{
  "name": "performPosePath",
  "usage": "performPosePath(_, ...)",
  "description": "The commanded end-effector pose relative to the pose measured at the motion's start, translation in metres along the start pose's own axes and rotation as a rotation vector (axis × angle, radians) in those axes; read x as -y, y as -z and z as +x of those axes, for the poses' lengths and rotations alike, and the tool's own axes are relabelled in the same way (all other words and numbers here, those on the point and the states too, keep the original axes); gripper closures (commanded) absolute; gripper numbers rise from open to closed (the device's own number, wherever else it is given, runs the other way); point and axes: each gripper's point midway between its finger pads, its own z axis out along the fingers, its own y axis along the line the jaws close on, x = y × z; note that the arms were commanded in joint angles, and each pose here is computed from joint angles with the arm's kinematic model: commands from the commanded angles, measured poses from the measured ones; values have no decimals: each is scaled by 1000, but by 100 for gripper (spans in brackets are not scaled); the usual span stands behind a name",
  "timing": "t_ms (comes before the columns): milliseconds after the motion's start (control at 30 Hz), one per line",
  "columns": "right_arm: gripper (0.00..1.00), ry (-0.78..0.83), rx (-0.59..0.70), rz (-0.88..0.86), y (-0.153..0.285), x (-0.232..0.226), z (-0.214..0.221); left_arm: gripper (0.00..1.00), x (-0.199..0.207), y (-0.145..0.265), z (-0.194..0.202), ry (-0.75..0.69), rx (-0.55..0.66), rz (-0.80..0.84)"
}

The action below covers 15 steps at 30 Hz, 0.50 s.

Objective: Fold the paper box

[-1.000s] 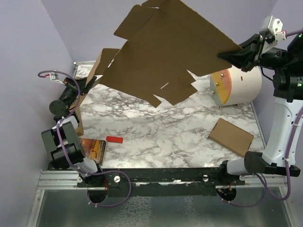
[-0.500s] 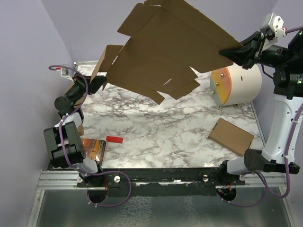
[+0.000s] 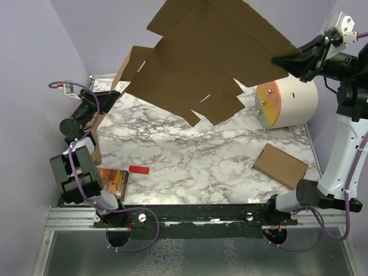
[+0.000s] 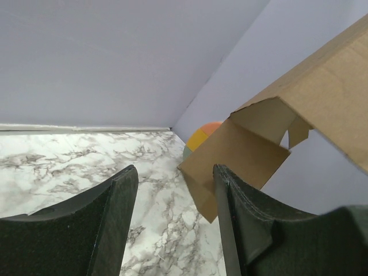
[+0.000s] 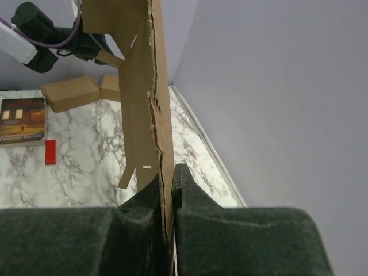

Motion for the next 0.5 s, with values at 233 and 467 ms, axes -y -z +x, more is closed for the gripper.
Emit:
performPosePath(233,99,-11,-17,-140,35,-8,-14,39,55,-17,-56,-414,133,195)
performPosePath(467,99,-70,-2,-103,35,8,-17,39,51,-27,-69,-424,152,215)
